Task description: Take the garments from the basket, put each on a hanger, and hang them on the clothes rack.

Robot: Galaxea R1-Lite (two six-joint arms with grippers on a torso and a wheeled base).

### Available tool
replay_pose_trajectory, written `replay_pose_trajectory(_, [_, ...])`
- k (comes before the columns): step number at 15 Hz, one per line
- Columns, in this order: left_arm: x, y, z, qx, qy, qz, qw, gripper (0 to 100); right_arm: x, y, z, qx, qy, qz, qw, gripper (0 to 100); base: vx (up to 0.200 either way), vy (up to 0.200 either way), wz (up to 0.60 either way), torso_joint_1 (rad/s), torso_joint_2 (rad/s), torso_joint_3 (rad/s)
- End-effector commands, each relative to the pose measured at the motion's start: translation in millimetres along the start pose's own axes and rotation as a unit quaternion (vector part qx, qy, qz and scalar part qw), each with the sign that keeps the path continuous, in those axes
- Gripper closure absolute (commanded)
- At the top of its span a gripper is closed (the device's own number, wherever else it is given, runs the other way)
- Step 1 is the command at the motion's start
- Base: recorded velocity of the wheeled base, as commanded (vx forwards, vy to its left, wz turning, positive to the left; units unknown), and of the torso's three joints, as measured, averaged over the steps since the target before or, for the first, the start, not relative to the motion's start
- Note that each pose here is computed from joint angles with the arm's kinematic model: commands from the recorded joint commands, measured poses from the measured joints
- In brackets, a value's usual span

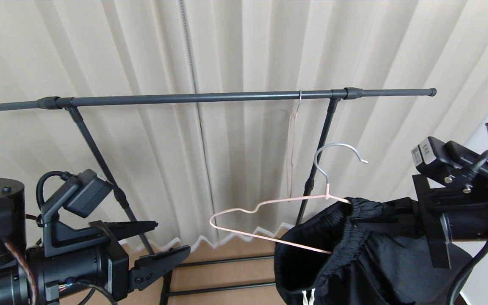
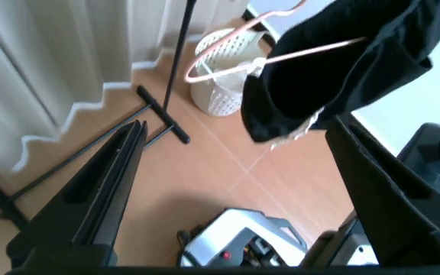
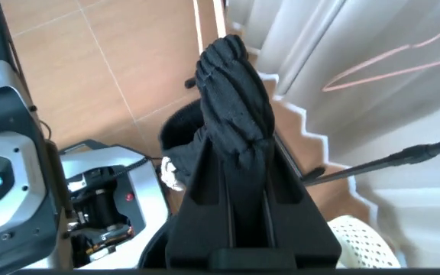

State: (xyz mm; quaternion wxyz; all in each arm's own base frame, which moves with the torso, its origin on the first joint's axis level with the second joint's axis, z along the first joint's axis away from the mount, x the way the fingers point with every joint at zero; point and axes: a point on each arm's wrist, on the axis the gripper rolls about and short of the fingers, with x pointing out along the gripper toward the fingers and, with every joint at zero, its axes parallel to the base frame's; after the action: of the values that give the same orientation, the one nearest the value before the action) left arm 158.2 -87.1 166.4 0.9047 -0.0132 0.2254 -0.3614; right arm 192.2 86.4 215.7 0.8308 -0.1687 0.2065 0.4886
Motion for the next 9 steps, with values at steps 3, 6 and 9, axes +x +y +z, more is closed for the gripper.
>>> replay_pose_trajectory(3, [11, -19.4, 8, 0.019, 0.033, 0.004, 0.9993, 0, -2, 3.9, -5.9, -0.005, -0.027, -0.024, 0.9993, 100, 0.000, 0.000, 0.00, 0.000, 0.00, 0.000])
replay_pose_trajectory(6, [23, -37.7, 14, 0.036, 0.048, 0.005, 0.9982, 0, 5, 0.6, -10.5, 0.001, -0.018, -0.043, 0.9989, 100, 0.000, 0.000, 0.00, 0.000, 0.00, 0.000])
replay_pose_trajectory(9, [31, -41.3, 9, 0.041, 0.072, 0.014, 0.9964, 0, 10, -2.8, -9.7, 0.007, -0.023, -0.044, 0.9987, 100, 0.000, 0.000, 0.00, 0.000, 0.00, 0.000])
